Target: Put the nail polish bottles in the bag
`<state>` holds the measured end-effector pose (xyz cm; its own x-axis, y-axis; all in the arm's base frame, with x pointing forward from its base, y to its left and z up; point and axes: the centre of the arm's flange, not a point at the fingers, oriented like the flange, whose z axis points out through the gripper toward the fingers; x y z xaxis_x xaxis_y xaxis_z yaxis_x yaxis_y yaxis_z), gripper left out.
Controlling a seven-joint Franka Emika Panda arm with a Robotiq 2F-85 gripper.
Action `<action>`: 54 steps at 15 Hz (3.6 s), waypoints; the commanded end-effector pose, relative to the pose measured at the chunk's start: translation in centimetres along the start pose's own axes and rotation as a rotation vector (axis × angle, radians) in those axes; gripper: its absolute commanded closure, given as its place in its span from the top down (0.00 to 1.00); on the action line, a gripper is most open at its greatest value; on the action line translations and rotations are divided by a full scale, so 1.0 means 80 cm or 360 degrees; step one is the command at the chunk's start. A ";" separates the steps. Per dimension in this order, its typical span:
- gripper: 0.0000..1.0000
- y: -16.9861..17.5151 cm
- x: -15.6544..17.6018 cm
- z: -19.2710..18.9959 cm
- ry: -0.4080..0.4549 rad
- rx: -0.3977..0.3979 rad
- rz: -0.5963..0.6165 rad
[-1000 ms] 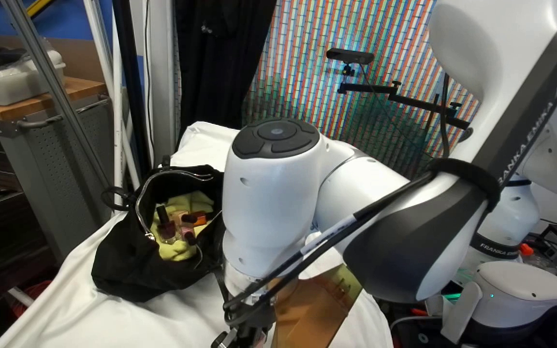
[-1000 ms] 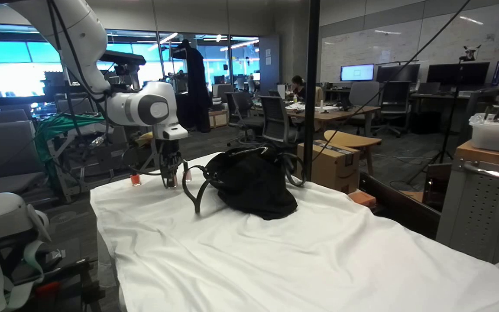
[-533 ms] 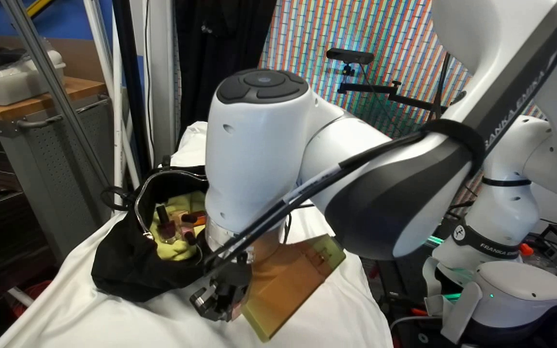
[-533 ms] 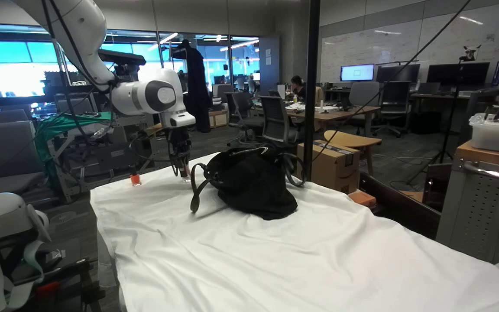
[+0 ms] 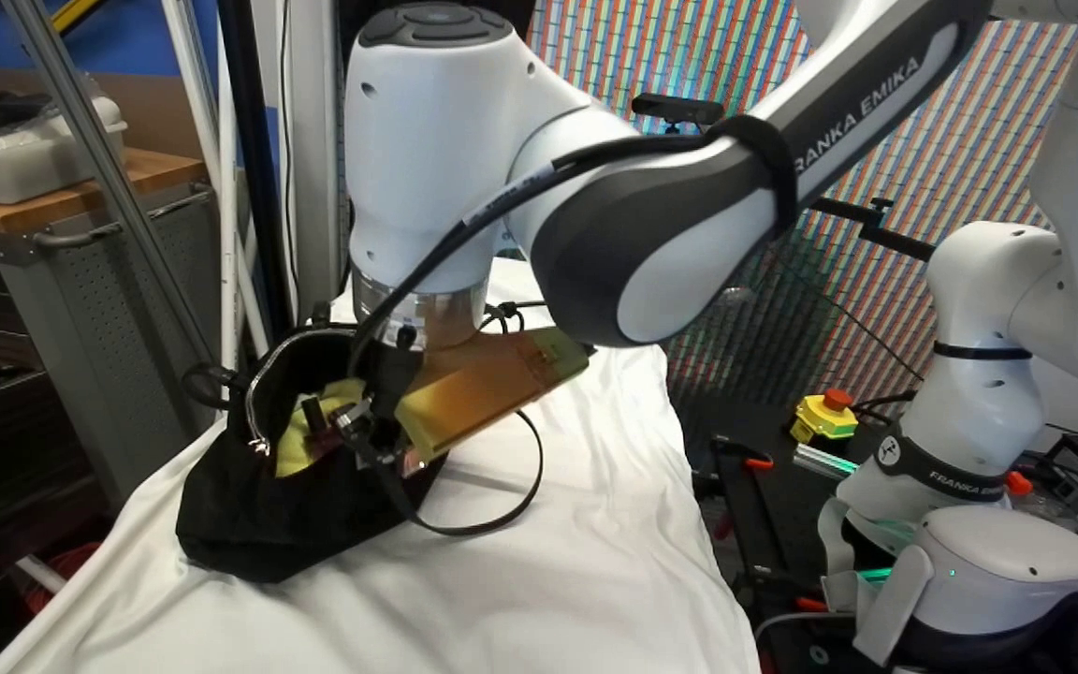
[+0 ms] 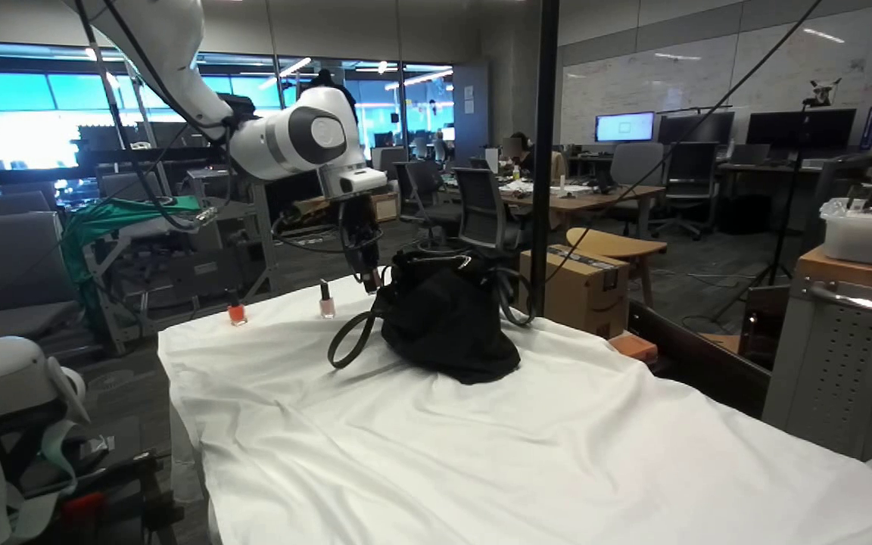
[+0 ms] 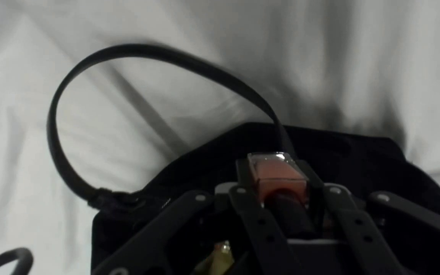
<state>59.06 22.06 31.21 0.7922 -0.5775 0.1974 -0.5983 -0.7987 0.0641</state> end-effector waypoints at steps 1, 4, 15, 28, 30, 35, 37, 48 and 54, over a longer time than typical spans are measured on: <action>0.20 0.016 0.052 -0.031 0.0073 -0.0001 -0.0035; 0.20 0.026 0.081 -0.040 0.0127 -0.0012 -0.0043; 0.21 0.013 0.159 0.010 0.0100 -0.0101 -0.0158; 1.00 -0.011 0.164 0.025 0.0117 -0.0125 -0.0186; 1.00 -0.010 0.149 0.016 0.0124 -0.0122 -0.0181; 1.00 -0.016 0.084 0.003 0.0110 -0.0133 -0.0144; 1.00 -0.022 0.047 0.002 0.0090 -0.0157 -0.0121; 1.00 -0.043 -0.117 -0.011 -0.0013 -0.0180 -0.0153; 1.00 -0.078 -0.149 -0.016 -0.0038 -0.0145 -0.0240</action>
<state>53.45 32.72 29.07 0.8714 -0.4646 0.1577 -0.4885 -0.8517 0.1898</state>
